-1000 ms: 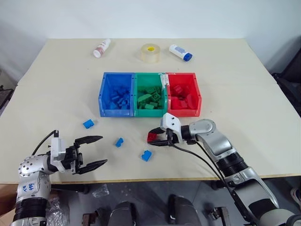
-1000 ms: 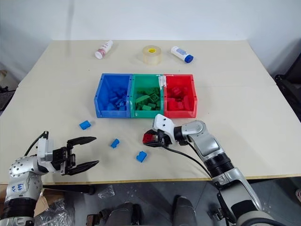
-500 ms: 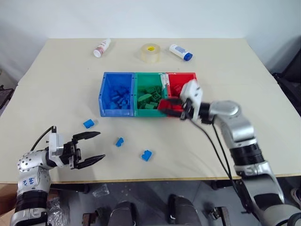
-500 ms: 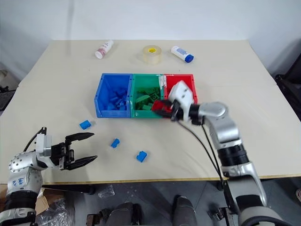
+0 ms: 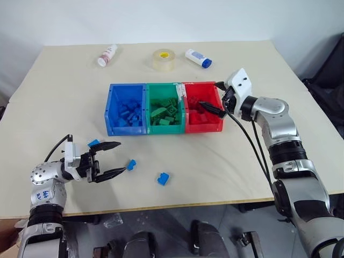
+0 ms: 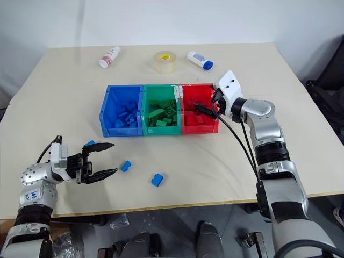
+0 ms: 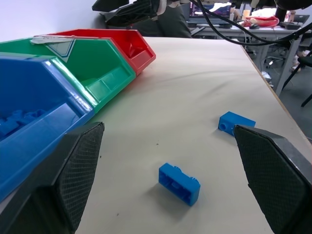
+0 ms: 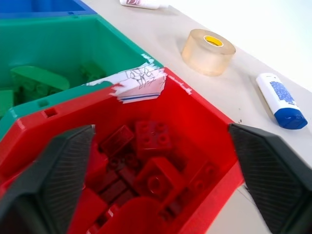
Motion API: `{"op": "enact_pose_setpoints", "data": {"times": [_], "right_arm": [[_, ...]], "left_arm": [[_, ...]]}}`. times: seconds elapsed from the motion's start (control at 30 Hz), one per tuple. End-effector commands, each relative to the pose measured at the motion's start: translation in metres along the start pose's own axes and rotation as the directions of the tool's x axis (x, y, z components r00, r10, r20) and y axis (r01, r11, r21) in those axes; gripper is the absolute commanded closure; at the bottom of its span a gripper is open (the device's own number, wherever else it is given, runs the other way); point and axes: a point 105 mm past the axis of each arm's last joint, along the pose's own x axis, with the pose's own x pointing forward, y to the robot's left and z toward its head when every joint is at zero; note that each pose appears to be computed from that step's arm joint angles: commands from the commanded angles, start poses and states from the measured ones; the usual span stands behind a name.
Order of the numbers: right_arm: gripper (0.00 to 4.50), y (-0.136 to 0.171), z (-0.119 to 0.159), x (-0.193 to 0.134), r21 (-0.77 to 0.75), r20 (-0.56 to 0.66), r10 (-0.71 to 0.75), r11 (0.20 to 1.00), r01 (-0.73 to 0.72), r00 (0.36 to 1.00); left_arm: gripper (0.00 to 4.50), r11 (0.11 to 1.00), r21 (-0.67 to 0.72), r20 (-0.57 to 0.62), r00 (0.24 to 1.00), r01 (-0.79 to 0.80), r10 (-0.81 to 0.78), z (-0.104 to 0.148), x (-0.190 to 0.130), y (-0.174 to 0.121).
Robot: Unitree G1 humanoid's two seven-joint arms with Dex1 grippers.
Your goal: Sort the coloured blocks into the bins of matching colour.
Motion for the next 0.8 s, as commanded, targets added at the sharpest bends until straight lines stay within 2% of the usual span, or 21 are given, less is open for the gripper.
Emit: {"op": "enact_pose_setpoints", "data": {"times": [0.03,0.2,0.37,0.5,0.63,0.8], "right_arm": [[0.03,0.002,0.015,-0.014,-0.045,0.047,0.046,0.998,-0.044,0.998],[0.03,0.034,0.009,-0.044,-0.044,0.026,0.235,0.971,-0.234,0.972],[0.03,0.074,-0.014,-0.104,0.023,-0.037,0.433,0.901,-0.433,0.9],[0.03,0.081,-0.032,-0.143,0.057,-0.12,0.468,0.884,-0.464,0.876],[0.03,0.082,-0.033,-0.174,0.069,-0.14,0.486,0.874,-0.481,0.863],[0.03,0.083,-0.026,-0.185,0.059,-0.152,0.502,0.864,-0.499,0.851]], "left_arm": [[0.0,1.0,0.011,-0.001,1.0,0.028,-0.028,0.001,-0.001,-0.003],[0.0,0.999,0.007,-0.001,0.999,0.033,-0.033,0.001,-0.002,-0.003],[0.0,0.999,-0.005,-0.017,0.999,0.036,-0.036,0.0,-0.008,-0.003],[0.0,0.999,-0.012,-0.028,0.999,0.038,-0.038,0.0,-0.011,-0.003],[0.0,0.999,-0.018,-0.035,0.998,0.042,-0.042,0.0,-0.013,-0.002],[0.0,0.998,-0.024,-0.04,0.998,0.053,-0.053,0.001,-0.013,0.0]]}}
